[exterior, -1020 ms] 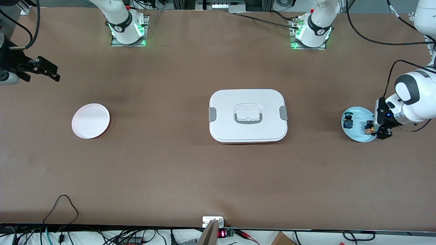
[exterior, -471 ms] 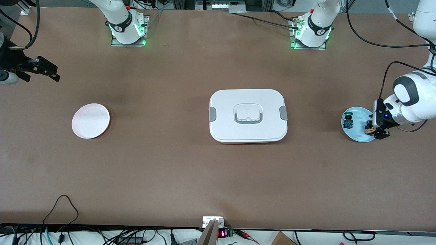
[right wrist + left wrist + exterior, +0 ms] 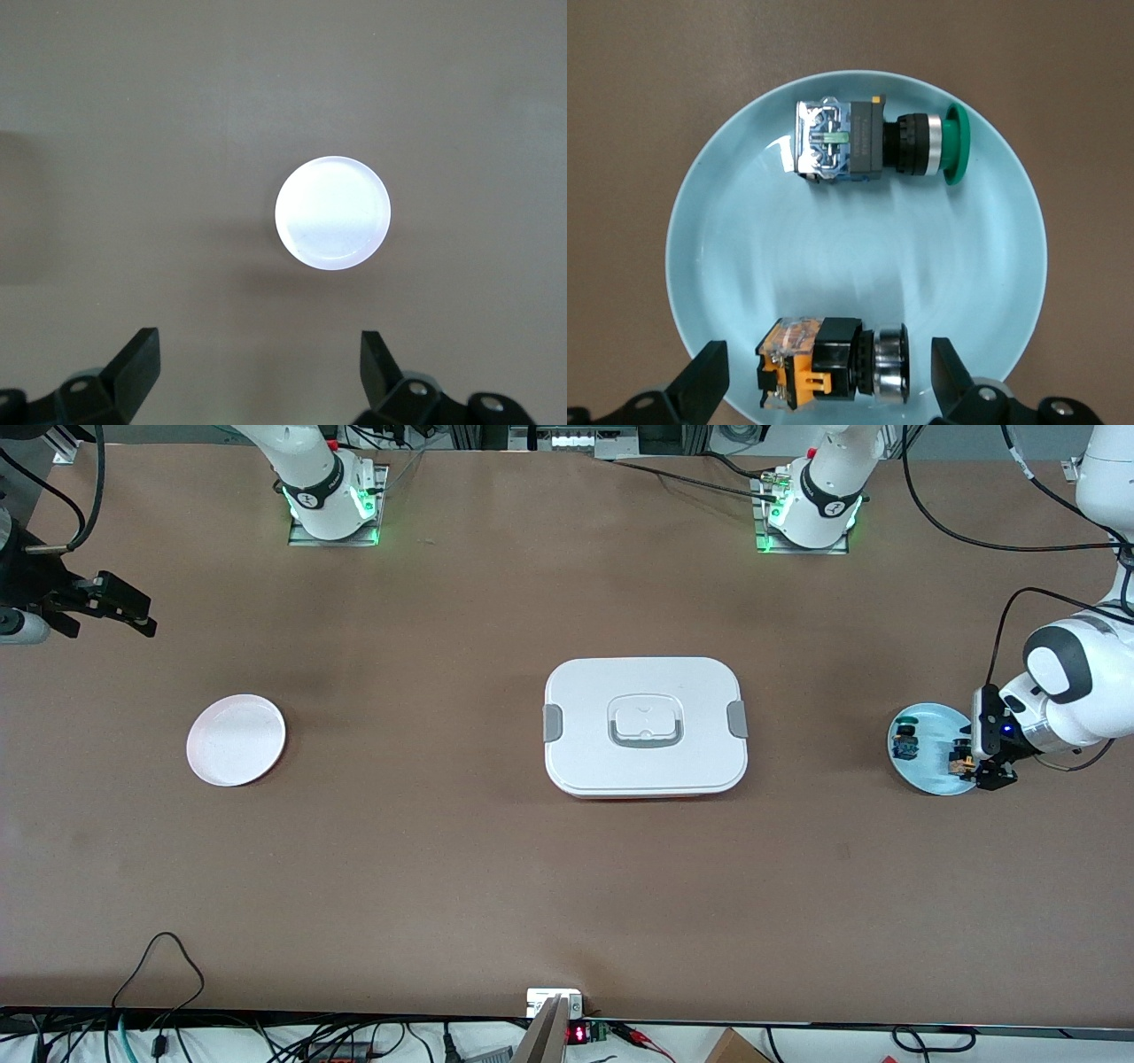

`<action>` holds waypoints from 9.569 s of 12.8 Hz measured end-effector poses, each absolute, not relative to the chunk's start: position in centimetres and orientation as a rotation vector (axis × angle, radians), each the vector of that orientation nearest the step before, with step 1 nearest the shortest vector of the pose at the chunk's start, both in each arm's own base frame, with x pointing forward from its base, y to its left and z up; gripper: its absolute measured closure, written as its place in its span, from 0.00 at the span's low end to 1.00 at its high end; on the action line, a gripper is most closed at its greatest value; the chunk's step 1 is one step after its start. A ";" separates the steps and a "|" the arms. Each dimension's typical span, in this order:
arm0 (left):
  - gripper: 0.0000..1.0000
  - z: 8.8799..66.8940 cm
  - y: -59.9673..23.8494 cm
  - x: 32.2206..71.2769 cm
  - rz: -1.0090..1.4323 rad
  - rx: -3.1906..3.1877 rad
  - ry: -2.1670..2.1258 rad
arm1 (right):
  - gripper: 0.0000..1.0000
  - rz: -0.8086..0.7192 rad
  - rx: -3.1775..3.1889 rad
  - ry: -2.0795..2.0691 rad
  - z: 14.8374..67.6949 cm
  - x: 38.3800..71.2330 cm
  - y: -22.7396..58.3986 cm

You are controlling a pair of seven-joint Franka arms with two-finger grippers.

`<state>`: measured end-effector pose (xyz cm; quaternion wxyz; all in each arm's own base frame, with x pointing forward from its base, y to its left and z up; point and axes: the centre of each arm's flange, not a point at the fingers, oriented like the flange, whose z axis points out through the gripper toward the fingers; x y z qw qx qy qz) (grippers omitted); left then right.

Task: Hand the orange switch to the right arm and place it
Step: 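Close the left gripper on the orange switch and lift it, then carry the orange switch over the box toward the right gripper, then close the right gripper on the orange switch held by the left gripper, then open the left gripper and withdraw it from the orange switch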

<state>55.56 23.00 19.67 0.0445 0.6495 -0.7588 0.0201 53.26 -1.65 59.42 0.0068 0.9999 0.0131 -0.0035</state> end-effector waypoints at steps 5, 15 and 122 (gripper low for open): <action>0.01 18.8 23.6 55.2 0.077 2.007 -2.276 | 0.00 -0.012 3.128 0.038 59.4 53.3 -1.7; 0.28 18.5 24.4 55.5 0.085 2.004 -2.284 | 0.00 -0.014 3.128 0.035 59.4 53.2 -1.8; 0.00 47.3 -41.4 63.5 1.083 1.366 -0.951 | 0.66 -1.350 4.407 -0.422 46.5 56.1 18.1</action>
